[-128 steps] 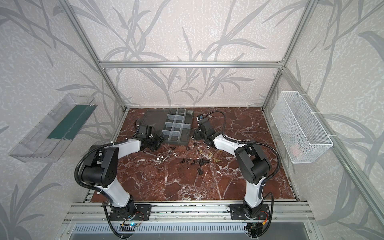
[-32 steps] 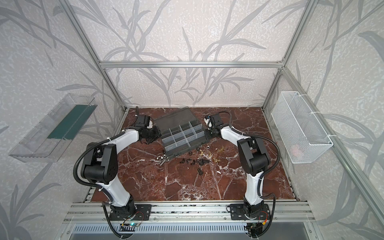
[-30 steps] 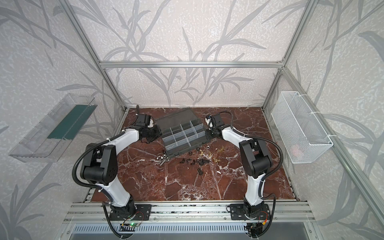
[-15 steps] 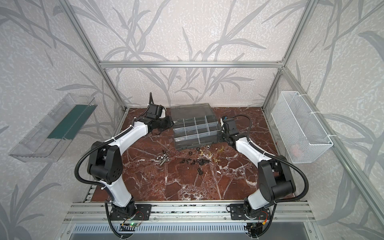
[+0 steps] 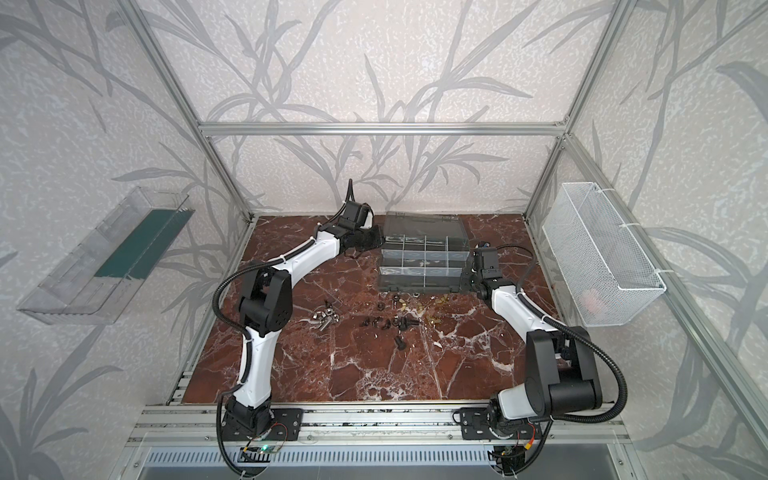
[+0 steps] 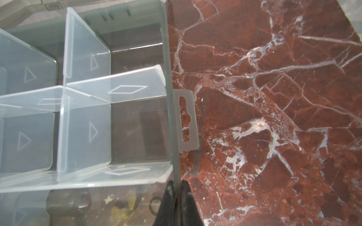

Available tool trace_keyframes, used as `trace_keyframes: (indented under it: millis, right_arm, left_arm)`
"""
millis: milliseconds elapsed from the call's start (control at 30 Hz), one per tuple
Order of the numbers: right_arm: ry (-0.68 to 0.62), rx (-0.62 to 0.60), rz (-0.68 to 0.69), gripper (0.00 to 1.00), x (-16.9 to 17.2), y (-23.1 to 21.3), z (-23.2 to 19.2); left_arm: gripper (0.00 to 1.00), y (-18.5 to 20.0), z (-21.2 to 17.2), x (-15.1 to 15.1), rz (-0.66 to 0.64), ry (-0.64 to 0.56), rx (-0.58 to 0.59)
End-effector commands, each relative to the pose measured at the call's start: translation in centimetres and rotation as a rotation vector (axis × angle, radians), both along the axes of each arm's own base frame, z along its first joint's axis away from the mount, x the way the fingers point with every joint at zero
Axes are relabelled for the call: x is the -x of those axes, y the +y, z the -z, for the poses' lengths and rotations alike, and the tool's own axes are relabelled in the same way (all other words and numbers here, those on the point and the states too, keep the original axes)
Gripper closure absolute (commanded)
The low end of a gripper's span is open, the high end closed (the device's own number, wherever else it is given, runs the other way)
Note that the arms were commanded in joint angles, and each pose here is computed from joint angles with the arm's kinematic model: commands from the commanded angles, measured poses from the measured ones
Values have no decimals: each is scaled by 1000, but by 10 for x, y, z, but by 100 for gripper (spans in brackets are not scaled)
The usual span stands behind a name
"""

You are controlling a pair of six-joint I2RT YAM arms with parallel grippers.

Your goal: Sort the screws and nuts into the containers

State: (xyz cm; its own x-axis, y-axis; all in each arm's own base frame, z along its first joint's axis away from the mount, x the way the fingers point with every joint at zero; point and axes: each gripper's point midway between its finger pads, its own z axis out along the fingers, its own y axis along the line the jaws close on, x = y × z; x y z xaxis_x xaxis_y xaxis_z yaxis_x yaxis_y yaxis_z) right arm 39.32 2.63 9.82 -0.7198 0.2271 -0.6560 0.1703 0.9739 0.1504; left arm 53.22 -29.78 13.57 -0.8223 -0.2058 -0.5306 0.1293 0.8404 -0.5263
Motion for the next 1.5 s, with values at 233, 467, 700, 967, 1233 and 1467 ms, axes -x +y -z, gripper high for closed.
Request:
trace_keyframes:
  millis: [233,467,700,967,1233,1467]
  right_arm:
    - [-61,-66,91,100,-46,-5,4]
    - [-31,-72,72,100,-66,0,18]
    - [63,-95,31,100,-73,10,31]
    - [148,-122,-14,100,-71,19,44]
    - [194,-132,-13,100,-67,22,52]
    - [224,-137,-13,100,-56,23,56]
  left_arm:
    - [100,-15,-21,-34,12,-104,1]
    - [100,-6,-7,-46,-10,-97,-5]
    - [100,10,15,-52,-31,-44,-9]
    - [100,17,35,-53,-33,-7,-17]
    - [100,23,47,-50,-39,16,-9]
    - [100,31,56,-40,-49,36,0]
